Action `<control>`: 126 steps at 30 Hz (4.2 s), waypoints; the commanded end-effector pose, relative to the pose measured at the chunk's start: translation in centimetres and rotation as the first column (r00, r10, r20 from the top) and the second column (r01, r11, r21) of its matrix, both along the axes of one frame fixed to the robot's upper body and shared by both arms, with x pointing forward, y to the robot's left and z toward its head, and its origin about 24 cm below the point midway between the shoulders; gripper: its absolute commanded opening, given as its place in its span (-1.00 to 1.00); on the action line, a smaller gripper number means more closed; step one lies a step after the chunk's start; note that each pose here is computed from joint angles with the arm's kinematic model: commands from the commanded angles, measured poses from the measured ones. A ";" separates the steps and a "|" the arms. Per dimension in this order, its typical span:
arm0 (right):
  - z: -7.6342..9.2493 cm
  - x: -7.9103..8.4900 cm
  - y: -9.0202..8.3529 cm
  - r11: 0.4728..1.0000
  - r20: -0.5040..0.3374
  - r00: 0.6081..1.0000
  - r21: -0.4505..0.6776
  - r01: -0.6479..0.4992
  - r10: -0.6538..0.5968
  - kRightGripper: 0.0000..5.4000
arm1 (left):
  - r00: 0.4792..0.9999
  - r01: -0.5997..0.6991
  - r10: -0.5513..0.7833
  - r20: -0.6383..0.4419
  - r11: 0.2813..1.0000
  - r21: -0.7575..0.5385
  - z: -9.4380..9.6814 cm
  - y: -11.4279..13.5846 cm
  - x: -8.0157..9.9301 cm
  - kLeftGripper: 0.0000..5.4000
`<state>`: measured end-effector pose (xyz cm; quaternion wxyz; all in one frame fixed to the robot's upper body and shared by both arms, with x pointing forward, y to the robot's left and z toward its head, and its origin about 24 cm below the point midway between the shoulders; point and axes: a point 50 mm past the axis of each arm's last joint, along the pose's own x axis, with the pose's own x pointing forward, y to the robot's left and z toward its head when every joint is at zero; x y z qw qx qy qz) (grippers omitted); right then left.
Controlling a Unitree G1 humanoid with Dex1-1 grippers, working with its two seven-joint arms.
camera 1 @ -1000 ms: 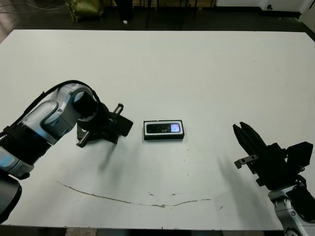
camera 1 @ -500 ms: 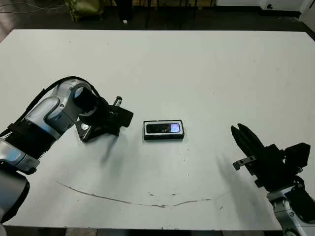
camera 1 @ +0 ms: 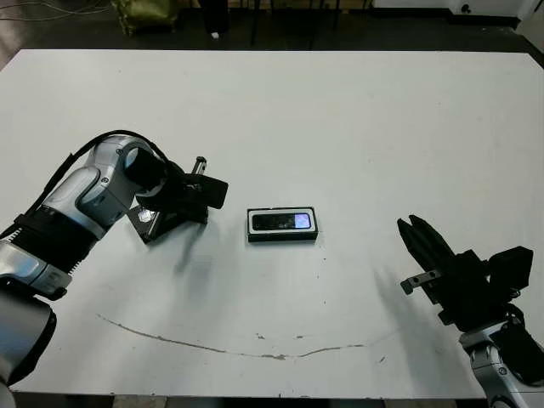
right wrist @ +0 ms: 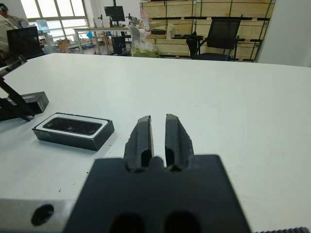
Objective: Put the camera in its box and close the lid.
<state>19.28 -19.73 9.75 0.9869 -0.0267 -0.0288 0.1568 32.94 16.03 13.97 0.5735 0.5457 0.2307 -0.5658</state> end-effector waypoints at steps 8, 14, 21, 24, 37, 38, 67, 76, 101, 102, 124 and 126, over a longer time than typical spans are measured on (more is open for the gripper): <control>-0.6 -0.1 -0.1 1.000 -0.023 1.000 -0.010 -0.001 0.001 -1.00 | 1.000 -0.021 0.023 -0.001 0.909 -0.415 5.2 1.4 -3.4 -1.00; -0.6 0.0 -0.2 1.000 -0.023 1.000 -0.003 -0.001 0.001 -1.00 | 0.968 -0.099 0.240 0.072 0.631 -0.769 7.4 4.6 -6.8 -1.00; -0.5 0.1 -0.3 1.000 -0.023 1.000 -0.010 0.008 -0.008 -1.00 | 0.802 -0.226 0.596 0.044 0.371 -0.901 5.9 8.5 -9.5 -1.00; -0.5 0.1 -0.2 1.000 -0.023 1.000 -0.001 0.000 0.000 -1.00 | 0.742 -0.241 0.670 0.031 0.308 -0.920 4.7 9.3 -9.9 -1.00; -0.7 0.0 -0.3 1.000 -0.044 0.999 0.000 0.017 -0.017 -1.00 | 0.745 -0.393 0.667 0.014 0.456 -0.798 1.6 9.5 -9.8 -0.16; -0.7 0.0 -0.2 1.000 -0.047 0.999 0.003 0.019 -0.018 -1.00 | 0.749 -0.408 0.662 0.003 0.465 -0.786 1.4 9.6 -9.6 -0.08; -2.3 0.2 -0.3 0.999 -0.046 0.998 0.033 -0.030 0.031 -1.00 | 0.828 -0.457 0.548 -0.122 0.532 -0.713 -0.9 11.3 -5.4 0.99; -2.4 0.2 -0.4 0.998 -0.043 0.998 0.042 -0.043 0.044 -1.00 | 0.844 -0.485 0.495 -0.208 0.536 -0.691 -1.7 11.2 -4.9 0.99; -2.3 0.1 -0.8 0.999 -0.044 0.998 0.033 -0.032 0.034 -1.00 | 0.781 -0.577 0.581 -0.230 0.528 -0.624 -5.4 11.4 -4.5 0.99; -2.2 0.0 -0.8 0.999 -0.051 0.998 0.033 -0.028 0.030 -1.00 | 0.779 -0.579 0.584 -0.229 0.528 -0.622 -5.5 11.5 -4.5 0.99; -2.4 -0.1 -0.6 0.999 -0.047 0.999 0.032 -0.027 0.028 -1.00 | 0.731 -0.604 0.629 -0.265 0.417 -0.679 -7.5 11.6 -4.6 0.68; -2.4 -0.1 -0.6 0.999 -0.048 0.998 0.034 -0.027 0.028 -1.00 | 0.729 -0.600 0.636 -0.253 0.416 -0.683 -7.6 11.5 -4.6 0.50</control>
